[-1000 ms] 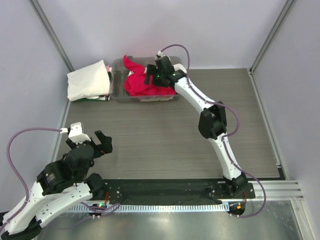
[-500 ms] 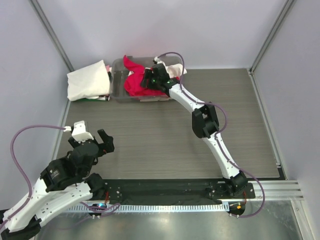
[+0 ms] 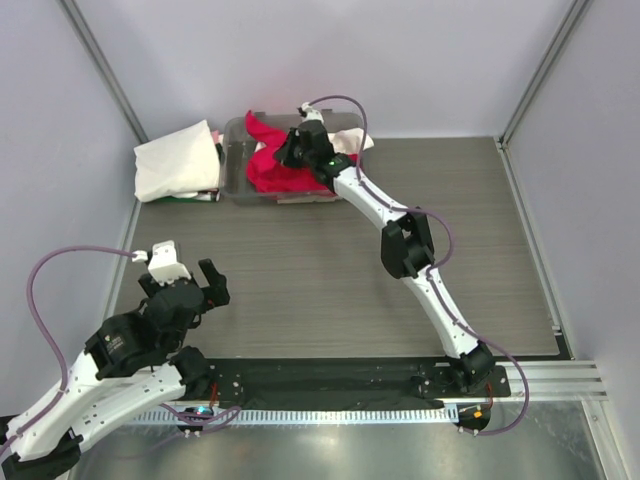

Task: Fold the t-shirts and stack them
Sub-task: Grab the tshirt from the pile, then move the tshirt to the center of the board

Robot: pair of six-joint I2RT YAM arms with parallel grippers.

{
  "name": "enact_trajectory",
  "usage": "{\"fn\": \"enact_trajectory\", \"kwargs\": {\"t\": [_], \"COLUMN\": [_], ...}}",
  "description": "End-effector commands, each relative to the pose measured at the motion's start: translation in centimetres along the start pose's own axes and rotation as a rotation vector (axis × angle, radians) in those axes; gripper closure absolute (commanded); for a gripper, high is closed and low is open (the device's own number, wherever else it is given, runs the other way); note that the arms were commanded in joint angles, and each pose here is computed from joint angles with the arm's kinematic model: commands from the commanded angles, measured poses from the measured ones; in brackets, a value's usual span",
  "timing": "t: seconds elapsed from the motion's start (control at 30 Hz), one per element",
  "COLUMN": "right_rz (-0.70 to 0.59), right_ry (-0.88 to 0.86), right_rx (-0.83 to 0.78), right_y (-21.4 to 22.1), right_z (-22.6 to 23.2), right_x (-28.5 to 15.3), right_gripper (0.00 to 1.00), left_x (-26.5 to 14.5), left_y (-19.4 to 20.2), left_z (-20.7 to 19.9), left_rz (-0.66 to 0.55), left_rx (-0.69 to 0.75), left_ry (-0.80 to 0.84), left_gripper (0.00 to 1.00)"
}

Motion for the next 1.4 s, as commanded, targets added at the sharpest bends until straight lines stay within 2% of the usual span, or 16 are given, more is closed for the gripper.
{"fn": "enact_trajectory", "kwargs": {"t": [0.0, 0.2, 0.23, 0.33, 0.37, 0.4, 0.43, 0.47, 0.5, 0.6, 0.63, 0.67, 0.8, 1.03, 1.2, 1.37], "right_rz": [-0.326, -0.438, -0.534, -0.404, -0.467, -0.453, -0.325, -0.394, -0.359, -0.154, -0.083, -0.003, -0.014, 0.057, 0.110, 0.175], "right_ry": [-0.206, -0.277, -0.266, -0.042, 0.006, 0.088, 0.208, 0.312, 0.385, 0.614, 0.697, 0.779, 0.894, 0.858, 0.792, 0.760], "right_rx": [-0.065, -0.168, -0.190, -0.169, -0.147, -0.118, -0.095, -0.001, 0.042, 0.180, 0.200, 0.216, 0.220, 0.240, 0.303, 0.344], "right_y": [-15.0, -22.8, -25.6, -20.5, -21.1, -19.7, -14.4, -14.1, -11.9, -3.5, -1.0, 1.0, 2.6, 4.8, 7.9, 10.6], "right_z": [8.4, 12.8, 13.9, 9.3, 8.6, 6.8, 2.9, 0.6, -1.8, -8.8, -10.4, -11.5, -12.1, -11.3, -11.0, -11.3], "right_x": [-9.6, -23.8, -30.2, -31.2, -36.2, -37.0, -35.4, -39.3, -39.9, -42.6, -43.3, -44.6, -48.0, -49.8, -49.6, -49.0], "right_gripper": [0.99, 0.99, 0.99, 0.99, 0.99, 0.99, 0.99, 0.99, 0.88, 0.11, 0.08, 0.06, 0.03, 0.02, 0.02, 0.02], "left_x": [-0.3, -0.4, -0.5, -0.7, -0.7, -0.8, -0.8, -1.0, -1.0, -1.1, -1.1, -1.0, 0.1, 2.8, 3.0, 1.9], "left_y": [-1.1, -1.2, -1.3, -1.4, -1.4, -1.5, -1.5, -1.7, -1.7, -1.8, -1.8, -1.7, -0.7, 5.1, 10.0, 16.1], "left_z": [-0.2, 0.0, 0.0, 0.2, 0.2, 0.3, 0.4, 0.6, 0.6, 0.9, 0.9, 0.7, -1.3, -7.5, -10.9, -12.2], "left_rz": [-0.041, -0.043, -0.045, -0.052, -0.056, -0.060, -0.064, -0.072, -0.075, -0.090, -0.095, -0.087, 0.001, 0.338, 0.466, 0.608], "left_rx": [-0.042, -0.041, -0.047, -0.063, -0.069, -0.074, -0.080, -0.094, -0.100, -0.113, -0.115, -0.107, -0.012, -0.027, -0.089, -0.074], "left_ry": [-0.016, -0.030, -0.025, -0.015, -0.016, -0.014, -0.011, -0.007, -0.005, -0.002, -0.003, 0.004, -0.010, 0.094, 0.216, 0.255], "left_gripper": [0.00, 0.00, 0.00, 0.00, 0.00, 0.00, 0.00, 0.00, 0.00, 0.00, 0.01, 0.00, 0.00, 0.05, 0.19, 0.21]}}
Point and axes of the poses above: each gripper's point midway between its finger pads, its own x axis out along the fingers, its own z axis along the line the jaws close on, y = z × x, the point moved 7 cm from there along -x, back along the fingers, and after that the axes turned 11 degrees about -x, right-handed, at the moved point
